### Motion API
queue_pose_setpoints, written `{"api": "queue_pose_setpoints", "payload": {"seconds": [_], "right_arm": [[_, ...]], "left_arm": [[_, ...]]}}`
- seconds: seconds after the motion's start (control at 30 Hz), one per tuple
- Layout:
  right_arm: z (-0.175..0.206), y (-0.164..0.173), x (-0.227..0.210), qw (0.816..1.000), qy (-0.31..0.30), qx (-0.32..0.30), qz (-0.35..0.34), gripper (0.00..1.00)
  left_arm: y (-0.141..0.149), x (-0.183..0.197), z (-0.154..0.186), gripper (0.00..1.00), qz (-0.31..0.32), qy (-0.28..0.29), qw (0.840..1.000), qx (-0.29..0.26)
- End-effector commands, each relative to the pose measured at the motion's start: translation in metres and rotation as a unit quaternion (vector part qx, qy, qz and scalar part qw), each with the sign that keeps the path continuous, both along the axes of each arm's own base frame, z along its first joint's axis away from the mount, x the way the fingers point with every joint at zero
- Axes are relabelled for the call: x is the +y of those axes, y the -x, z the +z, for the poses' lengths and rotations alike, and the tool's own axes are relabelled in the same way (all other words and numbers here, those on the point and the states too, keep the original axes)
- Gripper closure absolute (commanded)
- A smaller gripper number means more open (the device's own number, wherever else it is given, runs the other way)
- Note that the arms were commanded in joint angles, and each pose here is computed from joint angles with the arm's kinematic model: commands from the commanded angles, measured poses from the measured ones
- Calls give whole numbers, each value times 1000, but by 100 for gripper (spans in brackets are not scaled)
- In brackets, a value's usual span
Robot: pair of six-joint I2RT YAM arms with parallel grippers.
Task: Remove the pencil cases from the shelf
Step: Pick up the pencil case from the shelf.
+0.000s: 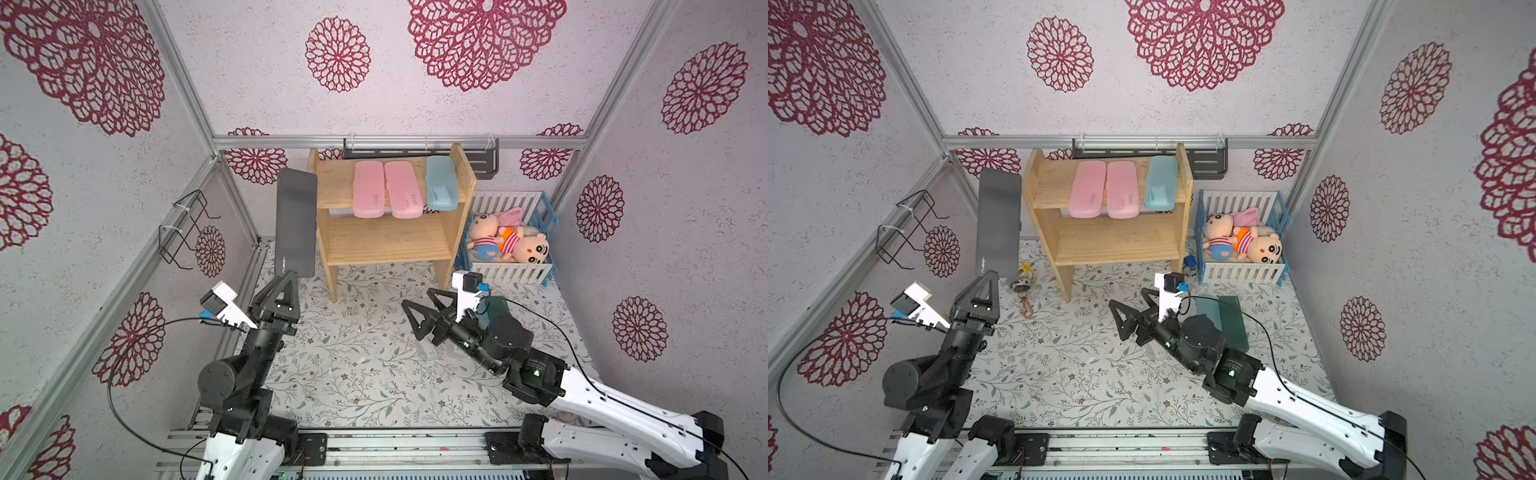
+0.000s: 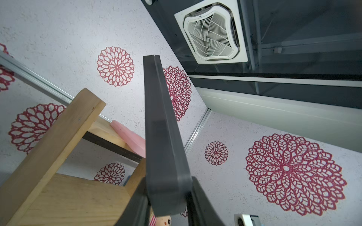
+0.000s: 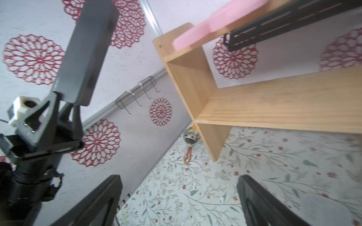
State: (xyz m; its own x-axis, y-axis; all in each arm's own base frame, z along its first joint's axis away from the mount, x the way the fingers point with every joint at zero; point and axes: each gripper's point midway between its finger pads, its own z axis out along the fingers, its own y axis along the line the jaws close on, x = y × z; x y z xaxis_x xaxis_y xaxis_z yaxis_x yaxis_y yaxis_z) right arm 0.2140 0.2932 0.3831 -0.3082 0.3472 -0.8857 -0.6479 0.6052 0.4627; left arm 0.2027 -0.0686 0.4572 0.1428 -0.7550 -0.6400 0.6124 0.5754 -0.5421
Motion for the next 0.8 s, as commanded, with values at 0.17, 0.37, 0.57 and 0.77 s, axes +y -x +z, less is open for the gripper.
{"api": "queue_pose_setpoints", "payload": {"seconds": [0.17,0.37,0.57,0.77], "right_arm": [[70,10,73,994,-93,5,60,1],[87,1,124,994,-79,22,71,1],[95,1,167,990,-80,32,113,1],[90,-2,193,990,-62,46,119,1]], "left_arm": [[25,10,-45,100,69,-89,994,2],[45,20,-57,100,104,-110,988,-11],[46,18,-59,100,102,-123,987,-8],[49,19,-59,100,108,-135,985,-7]]}}
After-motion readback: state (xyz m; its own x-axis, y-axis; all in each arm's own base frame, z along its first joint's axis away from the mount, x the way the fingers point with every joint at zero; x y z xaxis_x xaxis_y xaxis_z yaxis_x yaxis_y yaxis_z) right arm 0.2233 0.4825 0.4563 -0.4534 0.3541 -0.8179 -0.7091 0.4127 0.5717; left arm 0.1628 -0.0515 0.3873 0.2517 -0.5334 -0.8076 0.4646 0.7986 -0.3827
